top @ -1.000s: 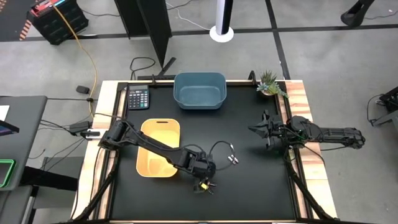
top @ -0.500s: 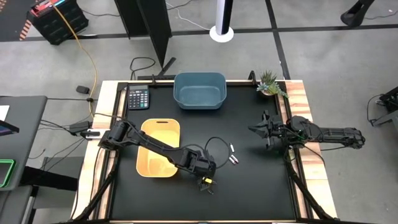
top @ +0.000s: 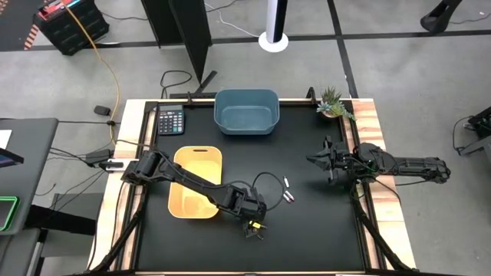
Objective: Sort batteries
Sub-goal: Put the top black battery into the orange bin
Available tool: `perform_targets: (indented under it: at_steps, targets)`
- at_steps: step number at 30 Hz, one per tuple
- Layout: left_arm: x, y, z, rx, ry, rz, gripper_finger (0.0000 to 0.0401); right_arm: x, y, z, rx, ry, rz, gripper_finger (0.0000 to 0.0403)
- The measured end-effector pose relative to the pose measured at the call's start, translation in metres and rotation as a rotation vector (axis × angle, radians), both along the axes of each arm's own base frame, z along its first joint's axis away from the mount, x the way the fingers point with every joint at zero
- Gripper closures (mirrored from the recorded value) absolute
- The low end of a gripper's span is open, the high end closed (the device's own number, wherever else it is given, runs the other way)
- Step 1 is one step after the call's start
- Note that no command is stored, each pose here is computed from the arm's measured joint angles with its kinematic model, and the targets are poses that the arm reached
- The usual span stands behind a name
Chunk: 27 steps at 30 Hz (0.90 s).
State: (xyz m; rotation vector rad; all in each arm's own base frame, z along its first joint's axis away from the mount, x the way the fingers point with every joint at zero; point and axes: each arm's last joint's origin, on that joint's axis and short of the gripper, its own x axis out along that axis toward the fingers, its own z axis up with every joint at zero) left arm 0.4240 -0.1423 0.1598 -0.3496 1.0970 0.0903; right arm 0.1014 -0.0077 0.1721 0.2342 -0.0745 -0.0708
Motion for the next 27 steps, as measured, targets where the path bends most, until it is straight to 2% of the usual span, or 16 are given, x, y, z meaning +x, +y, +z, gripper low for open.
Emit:
perform_targets:
  at_steps: [27]
  targets:
    - [-0.0036,0.0033,-0.0040,0.071,0.039,0.003,0.0152,0.0000,0.0000,0.0001,0.001,-0.001,0.000,0.0372]
